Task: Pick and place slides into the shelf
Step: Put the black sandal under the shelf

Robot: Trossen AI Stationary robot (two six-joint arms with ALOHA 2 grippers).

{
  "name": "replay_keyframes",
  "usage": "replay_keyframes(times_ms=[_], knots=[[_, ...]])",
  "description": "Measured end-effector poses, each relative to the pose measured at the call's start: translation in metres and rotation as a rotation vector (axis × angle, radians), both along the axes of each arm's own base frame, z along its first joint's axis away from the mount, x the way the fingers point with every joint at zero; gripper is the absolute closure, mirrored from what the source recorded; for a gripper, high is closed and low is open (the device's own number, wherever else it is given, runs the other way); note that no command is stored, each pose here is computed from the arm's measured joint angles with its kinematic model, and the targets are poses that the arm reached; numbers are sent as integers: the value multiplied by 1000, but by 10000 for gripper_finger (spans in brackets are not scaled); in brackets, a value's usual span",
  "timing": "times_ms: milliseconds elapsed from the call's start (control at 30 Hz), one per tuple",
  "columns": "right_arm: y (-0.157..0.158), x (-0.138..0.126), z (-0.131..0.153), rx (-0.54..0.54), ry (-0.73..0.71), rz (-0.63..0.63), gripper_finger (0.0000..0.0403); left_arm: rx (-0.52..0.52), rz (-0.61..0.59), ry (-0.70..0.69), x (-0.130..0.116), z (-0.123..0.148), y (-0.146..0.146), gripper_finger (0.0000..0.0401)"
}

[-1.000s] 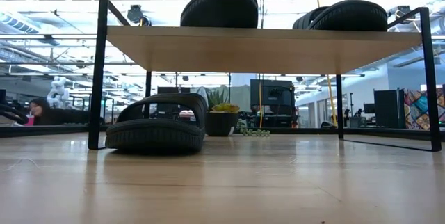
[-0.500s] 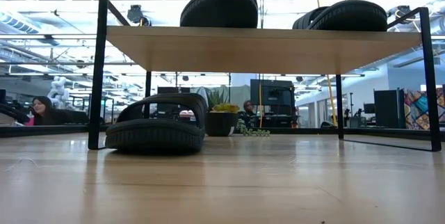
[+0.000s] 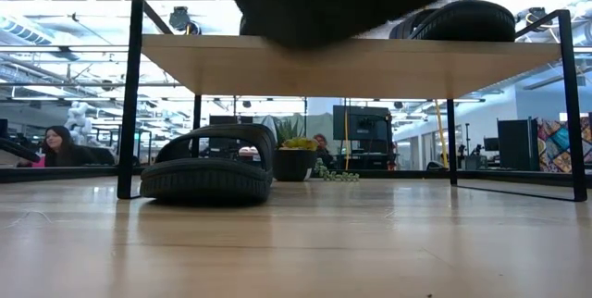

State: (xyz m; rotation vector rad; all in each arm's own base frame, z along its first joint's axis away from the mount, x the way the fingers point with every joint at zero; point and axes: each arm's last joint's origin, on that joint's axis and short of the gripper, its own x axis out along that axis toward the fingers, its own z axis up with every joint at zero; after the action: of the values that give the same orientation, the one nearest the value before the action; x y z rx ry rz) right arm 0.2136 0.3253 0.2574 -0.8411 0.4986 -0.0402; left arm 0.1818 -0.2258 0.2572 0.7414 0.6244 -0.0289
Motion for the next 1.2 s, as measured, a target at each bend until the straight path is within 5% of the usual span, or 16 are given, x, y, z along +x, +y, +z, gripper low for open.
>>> replay_keyframes(times_ms=[200,467,667,1200], knots=[[-21,2,-11,49,141,-110,403,-8,8,-2,0,-1,1,372],[-45,14,-15,-11,228,-201,403,-18,0,-14,2,0,-1,399],[-58,20,-29,-58,320,-296,403,-24,1,-16,2,0,-1,382],[-74,28,-63,-154,363,-522,403,-22,-1,-15,2,0,-1,384]])
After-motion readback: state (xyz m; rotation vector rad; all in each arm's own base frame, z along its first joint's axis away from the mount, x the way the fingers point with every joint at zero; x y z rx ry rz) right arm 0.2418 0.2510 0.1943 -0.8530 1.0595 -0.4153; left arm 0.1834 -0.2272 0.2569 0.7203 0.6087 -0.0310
